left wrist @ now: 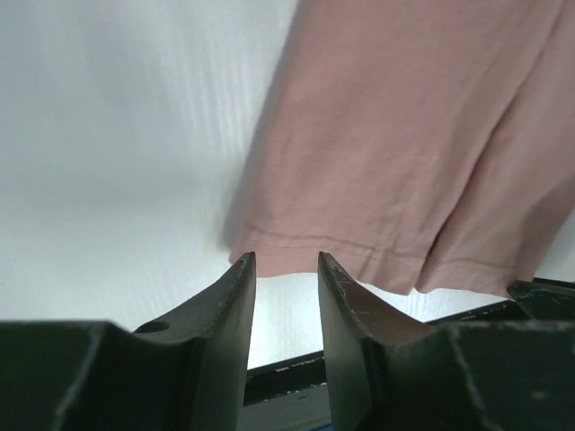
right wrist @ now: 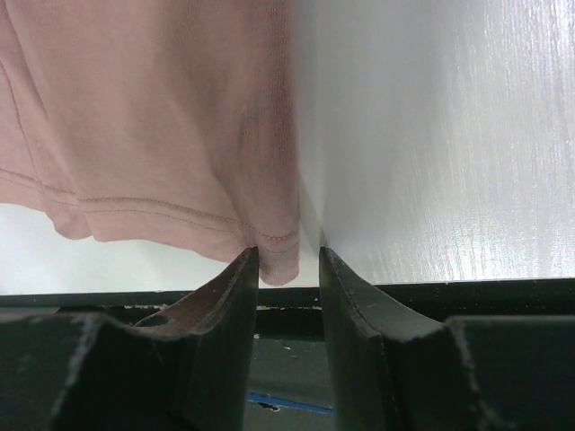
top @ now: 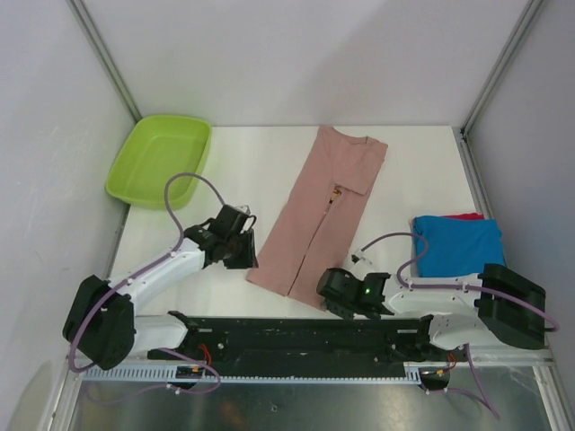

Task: Fold and stack the t-shirts
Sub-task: Grab the bottom of the folded rectangular tshirt with both arms, then fold the folded rectangular tshirt in 1/3 of the way

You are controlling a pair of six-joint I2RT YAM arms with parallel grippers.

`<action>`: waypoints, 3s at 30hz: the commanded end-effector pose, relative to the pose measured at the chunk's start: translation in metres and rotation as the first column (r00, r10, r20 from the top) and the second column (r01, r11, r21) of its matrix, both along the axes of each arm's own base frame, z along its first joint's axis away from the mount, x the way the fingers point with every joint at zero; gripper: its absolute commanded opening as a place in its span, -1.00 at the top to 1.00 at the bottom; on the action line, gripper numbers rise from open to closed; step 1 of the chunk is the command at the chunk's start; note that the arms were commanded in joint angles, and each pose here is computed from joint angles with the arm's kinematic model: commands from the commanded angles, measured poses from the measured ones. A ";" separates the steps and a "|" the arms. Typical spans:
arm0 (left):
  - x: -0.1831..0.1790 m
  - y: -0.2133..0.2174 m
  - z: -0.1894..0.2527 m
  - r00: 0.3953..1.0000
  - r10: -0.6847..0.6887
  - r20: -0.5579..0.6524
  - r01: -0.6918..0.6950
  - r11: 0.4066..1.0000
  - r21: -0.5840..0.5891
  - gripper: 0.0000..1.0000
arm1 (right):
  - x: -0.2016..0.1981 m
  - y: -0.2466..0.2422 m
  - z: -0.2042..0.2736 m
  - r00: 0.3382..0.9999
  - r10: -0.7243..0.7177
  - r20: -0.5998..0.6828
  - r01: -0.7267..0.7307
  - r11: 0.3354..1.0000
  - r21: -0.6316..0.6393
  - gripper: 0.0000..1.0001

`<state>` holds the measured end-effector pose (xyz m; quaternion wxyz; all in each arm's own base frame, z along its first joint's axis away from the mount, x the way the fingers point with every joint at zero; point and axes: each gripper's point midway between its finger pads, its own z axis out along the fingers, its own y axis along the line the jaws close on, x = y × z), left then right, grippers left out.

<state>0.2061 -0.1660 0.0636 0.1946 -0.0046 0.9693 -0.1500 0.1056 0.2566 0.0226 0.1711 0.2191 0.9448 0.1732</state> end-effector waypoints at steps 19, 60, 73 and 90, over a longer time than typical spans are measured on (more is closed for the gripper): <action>0.004 0.016 -0.047 0.992 -0.022 -0.120 0.034 0.995 0.097 0.34 | 0.003 0.000 -0.013 1.000 -0.028 0.014 0.028 0.999 -0.026 0.54; 0.014 -0.081 0.070 0.997 -0.065 0.045 0.072 0.984 -0.161 1.00 | 0.056 -0.046 0.097 0.980 -0.049 0.194 0.048 0.999 0.007 1.00; 0.135 -0.122 0.069 0.994 0.010 0.108 0.007 0.988 -0.152 1.00 | 0.200 -0.067 0.101 0.921 -0.169 0.350 0.195 0.980 -0.040 1.00; 0.233 -0.130 0.041 0.991 0.080 0.105 -0.061 0.984 -0.168 1.00 | 0.287 -0.099 0.067 0.923 -0.228 0.309 0.259 0.964 -0.060 1.00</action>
